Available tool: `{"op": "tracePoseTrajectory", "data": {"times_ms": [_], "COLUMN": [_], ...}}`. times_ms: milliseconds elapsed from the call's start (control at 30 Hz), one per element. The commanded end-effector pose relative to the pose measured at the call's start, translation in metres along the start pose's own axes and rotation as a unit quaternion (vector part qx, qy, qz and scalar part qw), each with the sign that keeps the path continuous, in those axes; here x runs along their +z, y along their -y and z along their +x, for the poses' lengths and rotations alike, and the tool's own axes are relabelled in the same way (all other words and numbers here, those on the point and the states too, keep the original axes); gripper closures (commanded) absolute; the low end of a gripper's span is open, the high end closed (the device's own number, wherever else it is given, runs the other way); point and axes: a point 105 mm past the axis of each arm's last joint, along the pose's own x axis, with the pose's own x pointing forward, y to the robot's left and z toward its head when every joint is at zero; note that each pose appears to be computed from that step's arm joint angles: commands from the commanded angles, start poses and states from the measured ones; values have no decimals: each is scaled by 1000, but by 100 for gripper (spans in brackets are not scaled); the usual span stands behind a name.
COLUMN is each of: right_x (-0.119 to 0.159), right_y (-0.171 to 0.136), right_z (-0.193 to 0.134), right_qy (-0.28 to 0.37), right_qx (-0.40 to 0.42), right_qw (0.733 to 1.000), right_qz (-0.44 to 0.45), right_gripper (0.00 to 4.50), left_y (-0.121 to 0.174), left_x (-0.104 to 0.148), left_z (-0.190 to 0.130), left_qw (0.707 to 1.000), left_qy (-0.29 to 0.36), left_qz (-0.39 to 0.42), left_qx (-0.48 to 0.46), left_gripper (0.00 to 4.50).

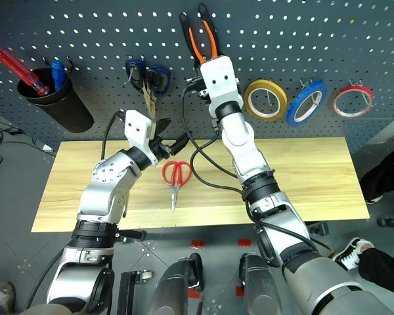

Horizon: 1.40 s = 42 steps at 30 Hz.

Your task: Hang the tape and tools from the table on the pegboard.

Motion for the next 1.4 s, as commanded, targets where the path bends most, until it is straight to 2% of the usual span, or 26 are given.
{"op": "tracePoseTrajectory", "data": {"times_ms": [33, 100, 133, 233, 267, 333, 467, 600, 800, 1067, 1267, 1400], "right_x": [-6, -10, -11, -12, -12, -10, 0, 9, -8, -10, -9, -10], "right_y": [5, 5, 6, 8, 9, 6, -13, -40, -63, -68, -65, -60], "right_z": [-6, -10, -12, -20, -26, -39, -70, -119, -181, -201, -202, -200], "right_qy": [-22, -34, -39, -49, -54, -61, -71, -111, -225, -263, -268, -271], "right_qx": [0, 7, 10, 20, 25, 45, 128, 255, 370, 421, 430, 432], "right_qw": [1000, 999, 999, 999, 998, 997, 987, 953, 884, 845, 838, 837], "right_qz": [17, 16, 14, 14, 16, 23, 58, 118, 176, 198, 201, 199], "right_gripper": [81, 14, 1, 1, 0, 0, 0, 0, 0, 0, 0, 0], "left_y": [4, 5, 6, 6, 6, 6, 5, 6, 11, 29, 36, 42], "left_x": [-6, -11, -13, -18, -20, -26, -43, -74, -106, -136, -155, -169], "left_z": [-1, -2, -3, -4, -5, -8, -20, -41, -59, -73, -71, -71], "left_qw": [1000, 1000, 1000, 999, 999, 998, 992, 972, 940, 904, 884, 861], "left_qy": [-8, -14, -17, -27, -32, -47, -100, -200, -288, -366, -403, -428], "left_qz": [1, -6, -10, -15, -19, -30, -41, -71, -116, -152, -168, -209], "left_qx": [3, 5, 7, 16, 21, 30, 58, 98, 140, 162, 168, 181], "left_gripper": [75, 75, 75, 75, 38, 4, 4, 4, 4, 4, 4, 4]}}
